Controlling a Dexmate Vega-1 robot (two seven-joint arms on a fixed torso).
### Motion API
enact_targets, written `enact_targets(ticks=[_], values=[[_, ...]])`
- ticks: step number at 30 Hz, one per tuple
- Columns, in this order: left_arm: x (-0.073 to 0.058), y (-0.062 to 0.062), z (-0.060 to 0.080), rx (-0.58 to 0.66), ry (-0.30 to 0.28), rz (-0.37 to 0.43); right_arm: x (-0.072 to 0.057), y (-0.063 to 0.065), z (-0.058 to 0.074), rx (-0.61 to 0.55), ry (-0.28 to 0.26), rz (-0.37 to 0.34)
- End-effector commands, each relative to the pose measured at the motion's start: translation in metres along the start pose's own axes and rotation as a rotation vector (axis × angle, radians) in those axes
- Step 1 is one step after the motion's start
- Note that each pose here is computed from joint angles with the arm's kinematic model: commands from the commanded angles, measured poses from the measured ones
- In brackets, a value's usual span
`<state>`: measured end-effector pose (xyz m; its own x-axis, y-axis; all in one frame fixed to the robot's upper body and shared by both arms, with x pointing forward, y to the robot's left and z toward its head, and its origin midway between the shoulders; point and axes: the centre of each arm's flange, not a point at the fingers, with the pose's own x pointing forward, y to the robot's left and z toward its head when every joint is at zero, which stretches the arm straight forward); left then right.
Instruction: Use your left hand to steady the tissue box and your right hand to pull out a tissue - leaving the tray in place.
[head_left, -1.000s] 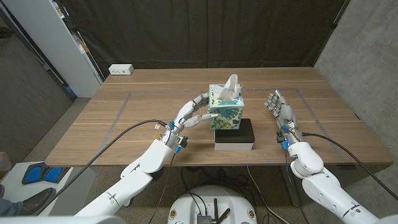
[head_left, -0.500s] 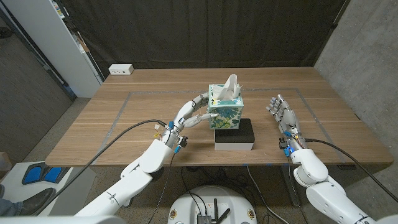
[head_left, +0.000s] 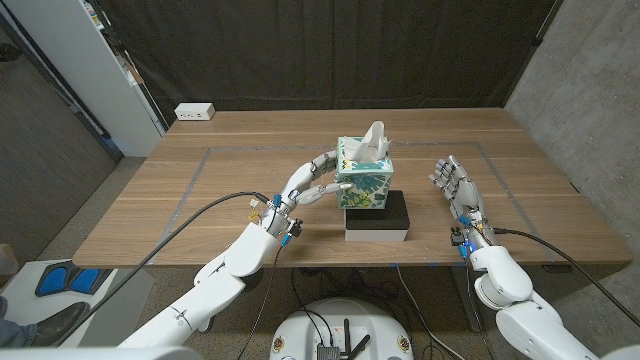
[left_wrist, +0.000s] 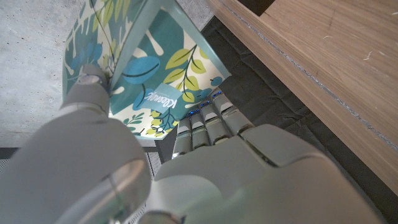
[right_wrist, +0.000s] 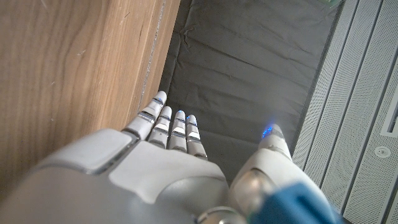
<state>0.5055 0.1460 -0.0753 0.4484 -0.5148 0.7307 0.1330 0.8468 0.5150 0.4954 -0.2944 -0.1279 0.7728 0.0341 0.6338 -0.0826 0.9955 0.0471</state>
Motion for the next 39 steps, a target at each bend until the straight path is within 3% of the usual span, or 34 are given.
enact_targets(ticks=[1,25,39], values=[[0.0,-0.002,-0.001,-0.005,0.002,-0.007,-0.007,0.005,0.006,0.001,-0.013,0.009],[-0.001,-0.004,-0.003,-0.005,0.017,-0.032,-0.009,0.012,0.042,-0.009,-0.017,0.021],[-0.002,-0.004,-0.004,-0.007,0.016,-0.032,-0.009,0.014,0.079,-0.015,-0.05,0.049]])
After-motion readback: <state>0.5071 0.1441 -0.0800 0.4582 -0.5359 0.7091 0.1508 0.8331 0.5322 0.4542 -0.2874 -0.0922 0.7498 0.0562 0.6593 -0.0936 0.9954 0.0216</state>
